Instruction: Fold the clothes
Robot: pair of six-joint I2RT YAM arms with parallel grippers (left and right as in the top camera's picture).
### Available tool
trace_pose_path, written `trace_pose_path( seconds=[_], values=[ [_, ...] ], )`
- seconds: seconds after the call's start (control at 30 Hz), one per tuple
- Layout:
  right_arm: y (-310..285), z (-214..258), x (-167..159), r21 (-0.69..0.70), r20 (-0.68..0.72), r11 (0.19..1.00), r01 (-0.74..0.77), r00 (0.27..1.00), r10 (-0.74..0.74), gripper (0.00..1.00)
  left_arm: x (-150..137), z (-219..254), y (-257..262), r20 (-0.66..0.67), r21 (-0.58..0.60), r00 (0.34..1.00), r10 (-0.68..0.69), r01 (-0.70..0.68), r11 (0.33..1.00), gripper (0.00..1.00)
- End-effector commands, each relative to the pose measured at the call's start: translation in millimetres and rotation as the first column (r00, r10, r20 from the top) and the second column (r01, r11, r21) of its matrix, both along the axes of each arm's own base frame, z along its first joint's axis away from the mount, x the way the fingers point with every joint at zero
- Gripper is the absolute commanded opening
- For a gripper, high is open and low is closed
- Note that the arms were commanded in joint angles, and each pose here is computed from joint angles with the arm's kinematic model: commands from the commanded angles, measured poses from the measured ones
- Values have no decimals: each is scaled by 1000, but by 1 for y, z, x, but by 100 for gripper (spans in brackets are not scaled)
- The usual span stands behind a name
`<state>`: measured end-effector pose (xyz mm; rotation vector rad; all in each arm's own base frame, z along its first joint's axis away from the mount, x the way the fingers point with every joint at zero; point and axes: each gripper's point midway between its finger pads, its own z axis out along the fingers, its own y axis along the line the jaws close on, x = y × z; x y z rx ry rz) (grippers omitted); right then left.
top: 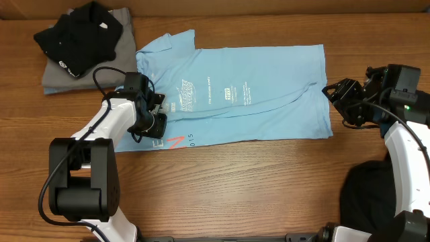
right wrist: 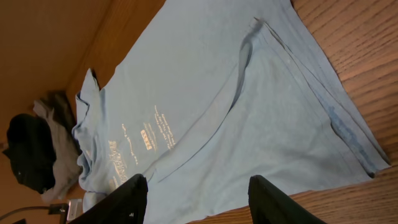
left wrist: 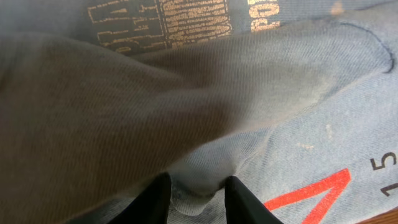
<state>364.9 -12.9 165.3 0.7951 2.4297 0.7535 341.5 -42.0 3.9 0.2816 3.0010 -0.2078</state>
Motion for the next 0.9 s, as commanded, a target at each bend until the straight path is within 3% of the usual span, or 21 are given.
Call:
trace_pose_path(
  seconds=[0.0, 0.07, 0.1, 0.6, 0.87],
  values=[
    [-2, 11, 4, -30, 40, 999, -17, 999, 18, 56, 0, -1, -1, 0, -12, 1000, 3, -3, 1000, 26],
    [-2, 10, 3, -31, 38, 999, -19, 999, 20, 56, 0, -1, -1, -3, -12, 1000, 3, -3, 1000, 8],
    [-2, 10, 3, -31, 38, 999, -19, 999, 20, 56, -1, 0, -1, -5, -12, 1000, 3, -4, 1000, 4],
    [-2, 10, 2, -30, 35, 999, -19, 999, 20, 56, 23, 40, -1, 26, -9, 999, 21, -20, 1000, 4],
    [-3, 10, 2, -35, 34, 999, -16, 999, 17, 57, 2, 41, -11, -68, -46, 997, 41, -45, 998, 4]
  ],
)
